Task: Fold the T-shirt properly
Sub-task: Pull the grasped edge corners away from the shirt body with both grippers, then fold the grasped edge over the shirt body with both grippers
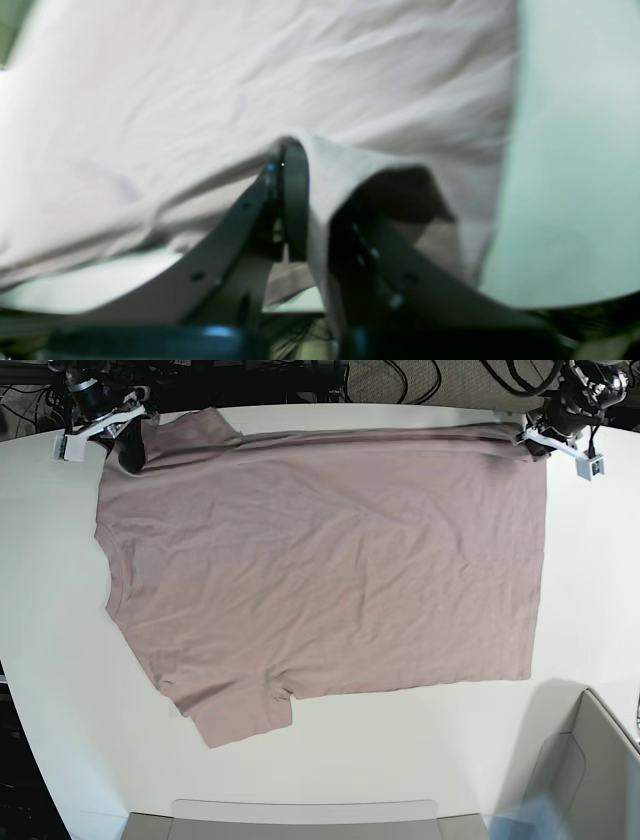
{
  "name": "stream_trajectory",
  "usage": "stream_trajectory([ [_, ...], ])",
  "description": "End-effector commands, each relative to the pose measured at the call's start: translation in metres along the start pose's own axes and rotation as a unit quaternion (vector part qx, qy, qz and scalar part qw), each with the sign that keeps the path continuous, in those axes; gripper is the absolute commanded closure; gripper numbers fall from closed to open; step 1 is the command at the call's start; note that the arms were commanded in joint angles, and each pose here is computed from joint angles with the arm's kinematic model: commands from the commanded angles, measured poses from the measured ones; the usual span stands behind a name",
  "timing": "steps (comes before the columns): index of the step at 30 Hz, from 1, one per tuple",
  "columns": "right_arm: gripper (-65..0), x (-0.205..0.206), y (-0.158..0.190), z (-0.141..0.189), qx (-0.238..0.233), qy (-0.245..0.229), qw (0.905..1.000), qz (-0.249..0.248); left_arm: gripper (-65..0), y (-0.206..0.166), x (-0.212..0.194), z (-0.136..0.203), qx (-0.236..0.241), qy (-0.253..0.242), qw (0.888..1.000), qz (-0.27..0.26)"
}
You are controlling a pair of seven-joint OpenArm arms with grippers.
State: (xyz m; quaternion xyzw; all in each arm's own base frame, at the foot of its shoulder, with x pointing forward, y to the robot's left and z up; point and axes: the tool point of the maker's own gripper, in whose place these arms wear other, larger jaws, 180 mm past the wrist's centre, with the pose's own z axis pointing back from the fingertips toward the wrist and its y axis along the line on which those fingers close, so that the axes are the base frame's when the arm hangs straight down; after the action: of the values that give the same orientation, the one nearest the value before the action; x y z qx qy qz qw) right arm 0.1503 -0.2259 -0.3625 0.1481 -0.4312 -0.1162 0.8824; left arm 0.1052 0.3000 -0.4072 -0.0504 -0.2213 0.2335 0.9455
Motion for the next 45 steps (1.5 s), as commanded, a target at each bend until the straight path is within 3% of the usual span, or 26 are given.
stream_trajectory([
  [1, 0.0, 0.014, 0.003, -0.002, 0.007, -0.017, 0.9997, 0.013, 0.0, 0.001, 0.014, 0.004, 0.003, -0.019, 1.0, -0.008],
  [6, 0.0, 0.036, -0.007, -0.016, -0.015, -0.009, 0.9986, 0.049, 0.0, -0.008, 0.031, 0.001, -0.006, -0.04, 0.999, -0.008],
  [10, 0.0, 0.048, -0.01, -0.027, -0.029, 0.001, 0.9967, 0.076, 0.0, -0.006, 0.048, -0.002, 0.01, -0.058, 0.998, 0.023],
  [21, 0.0, 0.077, -0.011, -0.05, -0.057, 0.008, 0.9895, 0.133, 0.0, -0.021, 0.114, -0.005, 0.037, -0.084, 0.996, 0.001],
  [28, 0.0, 0.081, 0.008, -0.072, -0.049, 0.02, 0.9813, 0.185, 0.0, -0.057, 0.141, -0.032, 0.049, -0.067, 0.994, -0.069],
  [36, 0.0, 0.101, 0.013, -0.09, -0.058, 0.008, 0.9751, 0.214, 0.0, -0.062, 0.155, -0.056, 0.042, -0.046, 0.997, -0.049],
  [45, 0.0, 0.105, 0.01, -0.125, -0.066, 0.034, 0.9705, 0.229, 0.0, -0.065, 0.16, -0.074, 0.028, -0.045, 0.998, -0.033],
])
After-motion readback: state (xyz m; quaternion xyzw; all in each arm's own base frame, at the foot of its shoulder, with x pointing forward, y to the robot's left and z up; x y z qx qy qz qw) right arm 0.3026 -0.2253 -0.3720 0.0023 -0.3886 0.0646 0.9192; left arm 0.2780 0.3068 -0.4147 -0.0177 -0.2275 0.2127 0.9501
